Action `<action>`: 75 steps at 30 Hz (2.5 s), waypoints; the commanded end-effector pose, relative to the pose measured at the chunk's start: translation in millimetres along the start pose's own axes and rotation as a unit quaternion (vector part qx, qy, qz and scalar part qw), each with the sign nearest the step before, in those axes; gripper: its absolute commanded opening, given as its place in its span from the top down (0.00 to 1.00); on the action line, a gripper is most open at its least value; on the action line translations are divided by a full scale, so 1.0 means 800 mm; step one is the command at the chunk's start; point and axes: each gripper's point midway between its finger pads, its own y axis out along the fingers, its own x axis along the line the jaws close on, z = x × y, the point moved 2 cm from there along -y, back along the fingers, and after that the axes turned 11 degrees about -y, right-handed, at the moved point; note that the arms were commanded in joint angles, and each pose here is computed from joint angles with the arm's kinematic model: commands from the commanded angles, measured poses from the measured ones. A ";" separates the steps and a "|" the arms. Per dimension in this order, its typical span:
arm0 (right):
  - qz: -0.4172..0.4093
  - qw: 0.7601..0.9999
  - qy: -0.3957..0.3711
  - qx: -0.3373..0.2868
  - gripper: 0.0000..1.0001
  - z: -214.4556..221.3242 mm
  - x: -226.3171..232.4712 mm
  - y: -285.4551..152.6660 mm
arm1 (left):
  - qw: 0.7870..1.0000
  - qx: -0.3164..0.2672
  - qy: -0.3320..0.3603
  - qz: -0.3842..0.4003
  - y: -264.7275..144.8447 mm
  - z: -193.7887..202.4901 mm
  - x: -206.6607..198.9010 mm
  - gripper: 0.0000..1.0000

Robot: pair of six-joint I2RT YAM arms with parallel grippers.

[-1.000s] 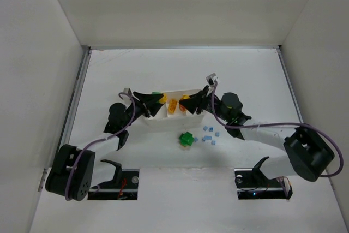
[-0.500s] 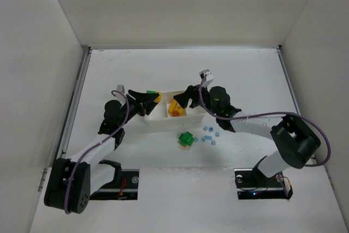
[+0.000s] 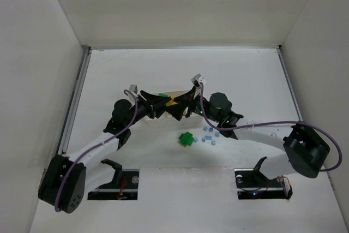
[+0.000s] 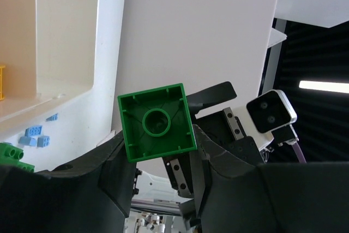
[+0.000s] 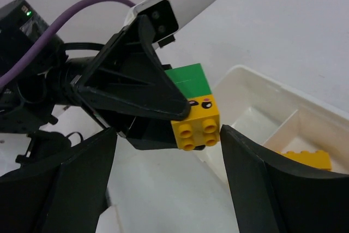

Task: Sort the legos into containers by color

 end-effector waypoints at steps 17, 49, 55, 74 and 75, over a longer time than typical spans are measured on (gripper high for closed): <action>-0.018 1.000 -0.013 -0.006 0.60 -0.001 0.013 0.007 | 0.999 0.019 0.006 0.034 0.004 0.022 -0.031 0.81; 0.016 1.000 -0.010 -0.011 0.69 0.000 -0.021 -0.028 | 0.999 0.009 0.017 0.027 0.003 0.009 -0.030 0.53; 0.019 1.000 -0.013 -0.009 0.68 0.003 -0.024 -0.030 | 0.999 0.014 0.021 0.024 0.006 0.012 -0.027 0.54; 0.031 0.999 -0.029 -0.011 0.68 -0.004 -0.029 -0.040 | 0.999 -0.011 0.035 0.017 -0.004 -0.011 -0.016 0.89; 0.031 0.999 -0.028 -0.012 0.68 -0.005 -0.029 -0.040 | 0.999 -0.019 0.033 0.017 -0.007 -0.018 -0.017 0.89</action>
